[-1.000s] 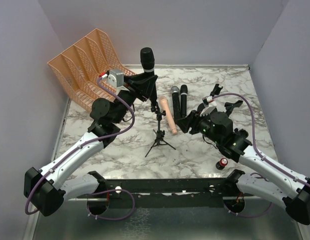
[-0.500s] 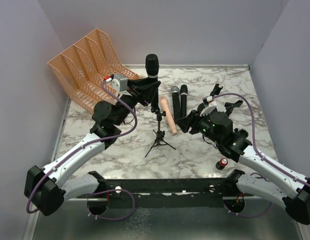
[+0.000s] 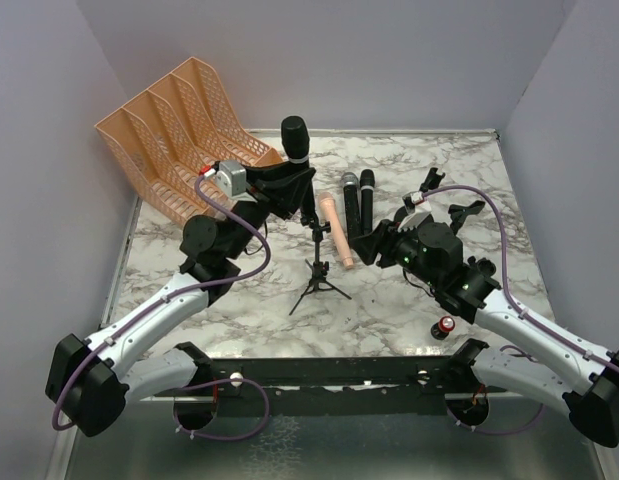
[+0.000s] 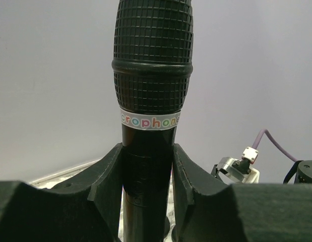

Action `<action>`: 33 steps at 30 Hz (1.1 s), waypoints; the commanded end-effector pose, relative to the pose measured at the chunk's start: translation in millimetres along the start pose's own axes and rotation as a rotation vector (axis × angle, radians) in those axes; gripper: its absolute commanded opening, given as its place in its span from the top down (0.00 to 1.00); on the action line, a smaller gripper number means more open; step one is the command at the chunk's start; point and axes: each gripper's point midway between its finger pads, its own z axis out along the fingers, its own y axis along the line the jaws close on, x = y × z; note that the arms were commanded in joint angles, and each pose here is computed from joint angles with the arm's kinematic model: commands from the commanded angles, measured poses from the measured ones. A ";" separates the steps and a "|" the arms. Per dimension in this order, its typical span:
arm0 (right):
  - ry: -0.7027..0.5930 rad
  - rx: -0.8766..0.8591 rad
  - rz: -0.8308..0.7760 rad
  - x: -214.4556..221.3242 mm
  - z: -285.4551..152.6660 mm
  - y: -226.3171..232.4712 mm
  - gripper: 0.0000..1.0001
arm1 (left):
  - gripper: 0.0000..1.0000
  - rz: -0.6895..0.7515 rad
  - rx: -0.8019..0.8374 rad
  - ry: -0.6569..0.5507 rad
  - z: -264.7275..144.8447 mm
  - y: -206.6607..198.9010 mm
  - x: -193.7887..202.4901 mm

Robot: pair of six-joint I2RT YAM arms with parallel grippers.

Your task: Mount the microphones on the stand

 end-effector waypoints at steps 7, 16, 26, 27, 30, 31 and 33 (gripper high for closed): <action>-0.013 0.009 -0.008 -1.4 3.0 -2.3 0.46 | 1.00 -0.049 -0.075 0.384 -31.4 25.0 115.9; -0.007 -0.014 -0.014 -0.9 3.9 2.0 0.45 | 1.00 -0.080 -0.115 0.454 -52.5 31.6 139.9; 0.010 -0.028 -0.035 -0.8 7.2 5.3 0.44 | 1.00 -0.072 -0.129 0.537 -65.3 38.3 166.6; 0.012 -0.028 -0.038 -0.5 7.5 5.5 0.44 | 1.00 -0.070 -0.129 0.545 -65.8 38.4 168.6; 0.026 -0.051 -0.039 1.6 7.0 9.6 0.44 | 1.00 -0.068 -0.130 0.566 -66.3 39.4 172.6; 0.026 -0.053 -0.040 1.5 7.0 9.8 0.44 | 1.00 -0.065 -0.131 0.574 -66.5 39.7 174.1; 0.027 -0.056 -0.042 1.3 7.1 10.5 0.44 | 1.00 -0.062 -0.132 0.587 -66.6 40.0 175.6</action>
